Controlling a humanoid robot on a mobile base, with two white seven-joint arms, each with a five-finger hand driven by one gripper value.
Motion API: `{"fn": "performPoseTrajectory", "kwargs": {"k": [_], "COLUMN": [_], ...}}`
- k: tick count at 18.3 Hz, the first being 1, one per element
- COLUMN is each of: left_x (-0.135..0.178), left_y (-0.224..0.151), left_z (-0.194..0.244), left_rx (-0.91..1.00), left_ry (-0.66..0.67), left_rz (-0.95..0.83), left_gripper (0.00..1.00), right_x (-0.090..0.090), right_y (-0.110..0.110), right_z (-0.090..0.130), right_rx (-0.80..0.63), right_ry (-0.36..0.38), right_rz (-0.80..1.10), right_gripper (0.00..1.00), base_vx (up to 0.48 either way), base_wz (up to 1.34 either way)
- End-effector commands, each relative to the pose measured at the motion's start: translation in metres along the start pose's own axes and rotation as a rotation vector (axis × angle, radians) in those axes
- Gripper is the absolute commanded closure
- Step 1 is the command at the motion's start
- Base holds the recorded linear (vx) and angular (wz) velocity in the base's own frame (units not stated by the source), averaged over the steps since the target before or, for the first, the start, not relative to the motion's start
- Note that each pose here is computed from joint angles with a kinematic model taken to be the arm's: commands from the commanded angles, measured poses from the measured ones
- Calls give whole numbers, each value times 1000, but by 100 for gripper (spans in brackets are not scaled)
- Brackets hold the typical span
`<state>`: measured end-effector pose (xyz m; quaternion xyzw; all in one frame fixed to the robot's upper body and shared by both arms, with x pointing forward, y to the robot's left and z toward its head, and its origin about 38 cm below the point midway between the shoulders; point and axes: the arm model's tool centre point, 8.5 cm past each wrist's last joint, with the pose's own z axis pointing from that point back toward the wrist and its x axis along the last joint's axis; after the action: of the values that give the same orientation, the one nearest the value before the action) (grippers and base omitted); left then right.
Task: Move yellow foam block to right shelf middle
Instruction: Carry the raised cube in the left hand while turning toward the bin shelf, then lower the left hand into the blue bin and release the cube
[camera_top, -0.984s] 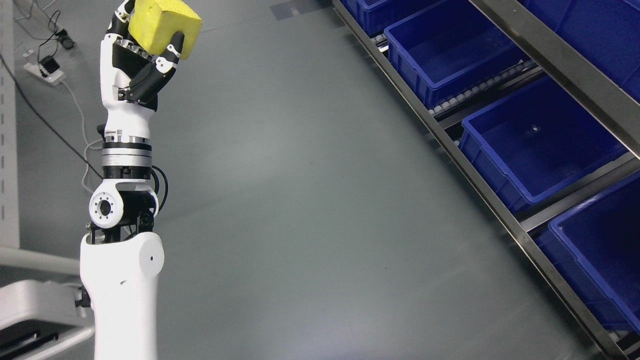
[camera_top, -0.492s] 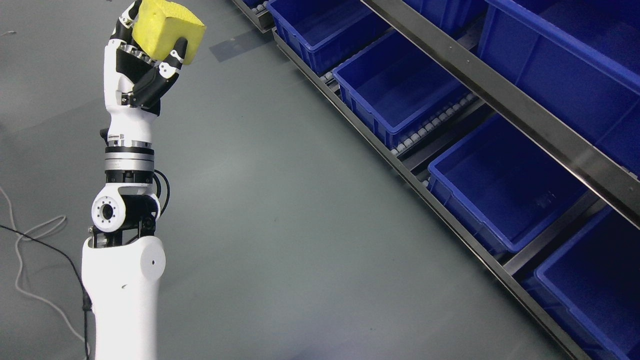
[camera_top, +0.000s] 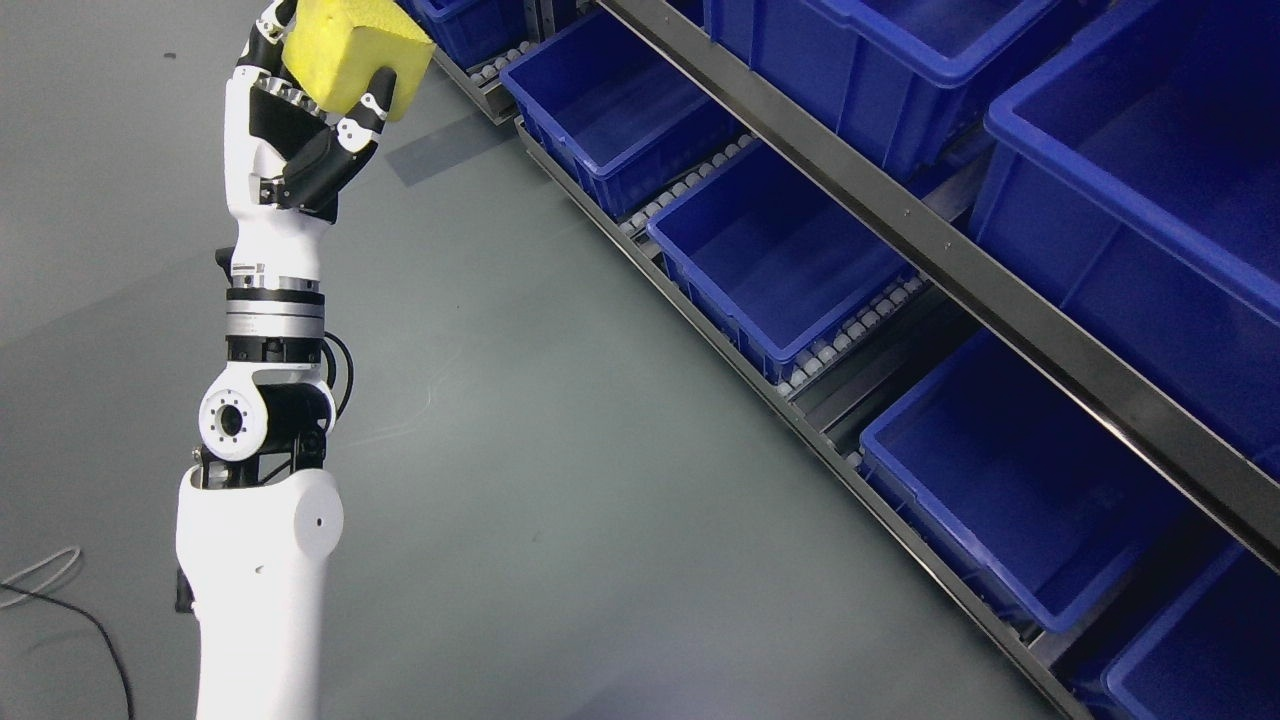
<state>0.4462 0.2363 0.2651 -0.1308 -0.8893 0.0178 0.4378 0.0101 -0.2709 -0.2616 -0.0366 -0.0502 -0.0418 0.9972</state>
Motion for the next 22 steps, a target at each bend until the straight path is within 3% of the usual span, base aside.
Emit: {"fn": "performPoseTrajectory", "kwargs": {"k": [1, 8, 11, 15, 20, 22], "left_x": [12, 14, 21, 55, 71, 71], "left_y": [-14, -33, -72, -113, -96, -74], "left_z": [-12, -13, -31, -73, -116, -149], "left_rx": [-60, -114, -227, -350, -256, -108], "left_ry": [-35, -47, -76, -164, -7, 162], "left_rz": [-9, 3, 24, 19, -12, -36], "left_gripper": [74, 74, 74, 74, 74, 74], "right_x": [8, 8, 8, 8, 8, 8], "right_y": [-11, -11, -11, -11, -11, -11], "right_z": [-1, -1, -1, -1, -1, -1], "right_rx": [-17, -17, -17, -17, -17, -17], "right_ry": [-21, -21, -21, -21, -21, -21], "right_rz": [2, 2, 2, 2, 2, 2], "right_gripper": [0, 0, 0, 0, 0, 0], "base_vx": [401, 345, 276, 191, 80, 15], "base_wz": [-122, -292, -529, -477, -137, -6]}}
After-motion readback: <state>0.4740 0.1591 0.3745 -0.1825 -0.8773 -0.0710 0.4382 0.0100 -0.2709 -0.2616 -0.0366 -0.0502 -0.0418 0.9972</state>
